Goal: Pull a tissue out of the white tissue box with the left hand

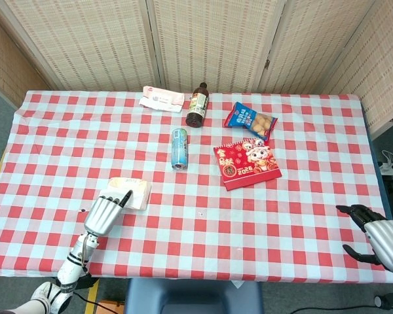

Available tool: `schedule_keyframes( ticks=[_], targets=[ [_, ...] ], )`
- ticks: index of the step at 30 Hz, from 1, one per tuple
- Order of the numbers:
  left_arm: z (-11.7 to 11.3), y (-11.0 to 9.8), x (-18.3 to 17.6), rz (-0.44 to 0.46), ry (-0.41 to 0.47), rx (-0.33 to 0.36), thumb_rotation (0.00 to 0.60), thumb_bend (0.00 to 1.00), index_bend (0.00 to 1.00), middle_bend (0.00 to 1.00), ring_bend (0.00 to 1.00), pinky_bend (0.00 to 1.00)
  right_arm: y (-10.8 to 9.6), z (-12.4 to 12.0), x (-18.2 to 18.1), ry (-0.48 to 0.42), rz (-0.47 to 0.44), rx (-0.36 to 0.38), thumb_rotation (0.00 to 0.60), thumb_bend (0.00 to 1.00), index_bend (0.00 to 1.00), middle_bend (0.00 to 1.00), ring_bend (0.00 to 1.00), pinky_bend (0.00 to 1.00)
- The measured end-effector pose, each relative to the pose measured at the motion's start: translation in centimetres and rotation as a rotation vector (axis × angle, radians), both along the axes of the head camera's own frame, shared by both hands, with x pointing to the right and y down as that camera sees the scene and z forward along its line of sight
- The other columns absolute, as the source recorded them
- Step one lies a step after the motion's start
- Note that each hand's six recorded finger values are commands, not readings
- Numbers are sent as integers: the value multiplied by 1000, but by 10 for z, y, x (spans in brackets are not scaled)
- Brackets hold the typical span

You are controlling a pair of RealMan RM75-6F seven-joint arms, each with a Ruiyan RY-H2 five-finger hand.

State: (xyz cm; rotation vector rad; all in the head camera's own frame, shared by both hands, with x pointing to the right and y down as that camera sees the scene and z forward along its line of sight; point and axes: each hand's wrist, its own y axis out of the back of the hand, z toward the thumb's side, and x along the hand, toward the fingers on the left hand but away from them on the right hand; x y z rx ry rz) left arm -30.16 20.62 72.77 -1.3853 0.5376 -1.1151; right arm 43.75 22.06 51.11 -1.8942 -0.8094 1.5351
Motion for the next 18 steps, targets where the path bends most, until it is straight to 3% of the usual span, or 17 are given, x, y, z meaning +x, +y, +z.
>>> schedule_keyframes(
  ticks=[5,12,18],
  targets=[
    [-3,-3,3,-1,7,35,600,446,328,795,841,930,1,1,-1,2,-4,-5,600,189,162,206,126,286],
    [-14,-12,11,-18,60,140,600,493,602,869,881,955,2,3,-2,5,-10,-21,600,189,162,206,126,286],
    [-13,-15,14,-37,105,151,600,543,641,898,900,970,3,4,-2,6,-15,-30,600,189,162,206,126,286]
  ],
)
